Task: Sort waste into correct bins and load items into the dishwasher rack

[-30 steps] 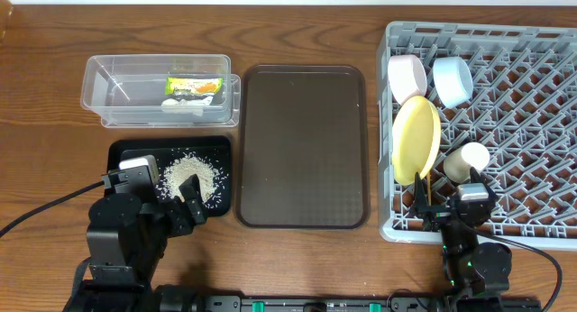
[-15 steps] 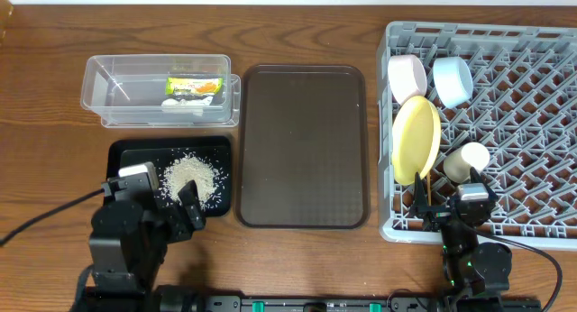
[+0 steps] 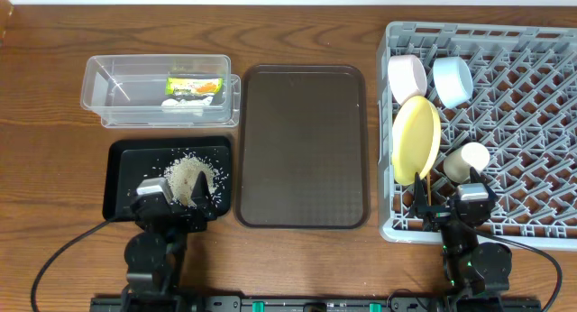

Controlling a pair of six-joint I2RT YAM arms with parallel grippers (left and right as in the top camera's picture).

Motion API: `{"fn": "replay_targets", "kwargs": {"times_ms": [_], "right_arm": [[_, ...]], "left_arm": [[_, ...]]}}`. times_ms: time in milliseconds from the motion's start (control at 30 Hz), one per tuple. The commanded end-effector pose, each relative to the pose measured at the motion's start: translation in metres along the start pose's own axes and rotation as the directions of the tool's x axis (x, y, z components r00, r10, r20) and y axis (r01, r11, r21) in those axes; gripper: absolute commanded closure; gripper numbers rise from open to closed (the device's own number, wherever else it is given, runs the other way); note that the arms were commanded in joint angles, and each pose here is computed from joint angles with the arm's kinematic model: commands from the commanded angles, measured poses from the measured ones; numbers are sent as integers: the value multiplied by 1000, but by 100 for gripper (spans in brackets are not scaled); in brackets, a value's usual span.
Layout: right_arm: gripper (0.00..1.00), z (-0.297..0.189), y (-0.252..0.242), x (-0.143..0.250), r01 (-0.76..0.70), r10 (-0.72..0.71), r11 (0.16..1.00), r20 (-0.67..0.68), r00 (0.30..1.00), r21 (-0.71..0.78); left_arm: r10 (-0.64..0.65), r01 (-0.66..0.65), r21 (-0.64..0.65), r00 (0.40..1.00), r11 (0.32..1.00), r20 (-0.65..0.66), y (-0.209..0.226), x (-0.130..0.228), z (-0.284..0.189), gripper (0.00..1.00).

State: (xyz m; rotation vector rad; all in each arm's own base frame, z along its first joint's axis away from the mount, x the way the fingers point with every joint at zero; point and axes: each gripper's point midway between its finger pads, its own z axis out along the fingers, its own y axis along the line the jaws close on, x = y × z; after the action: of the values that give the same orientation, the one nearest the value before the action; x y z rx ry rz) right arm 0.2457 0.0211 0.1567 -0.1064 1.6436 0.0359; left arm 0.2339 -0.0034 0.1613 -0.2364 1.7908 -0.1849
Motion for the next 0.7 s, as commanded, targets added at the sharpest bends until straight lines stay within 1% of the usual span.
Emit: {"fn": "replay_targets", "kwargs": {"times_ms": [0, 133, 233, 400, 533, 667], "right_arm": [[1, 0, 5, 0, 17, -17, 1000, 2, 1000, -20], [1, 0, 5, 0, 17, -17, 1000, 2, 1000, -20], [1, 0, 5, 0, 17, -17, 1000, 2, 1000, -20], [1, 0, 5, 0, 17, -17, 1000, 2, 1000, -20], [1, 0, 5, 0, 17, -17, 1000, 2, 1000, -20], [1, 0, 5, 0, 17, -17, 1000, 2, 1000, -20]], "left_arm": [[27, -27, 2, 997, 1000, 73, 2, -3, 3, 7], [113, -118, 15, 978, 993, 175, -1, -12, 8, 7], [168, -173, 8, 963, 985, 209, -1, -11, 11, 7], [174, -177, -1, 971, 984, 162, 2, 0, 13, 7], [182, -181, -9, 981, 983, 74, 8, 21, 15, 7], [181, -181, -8, 980, 983, 79, 8, 20, 15, 7]]}}
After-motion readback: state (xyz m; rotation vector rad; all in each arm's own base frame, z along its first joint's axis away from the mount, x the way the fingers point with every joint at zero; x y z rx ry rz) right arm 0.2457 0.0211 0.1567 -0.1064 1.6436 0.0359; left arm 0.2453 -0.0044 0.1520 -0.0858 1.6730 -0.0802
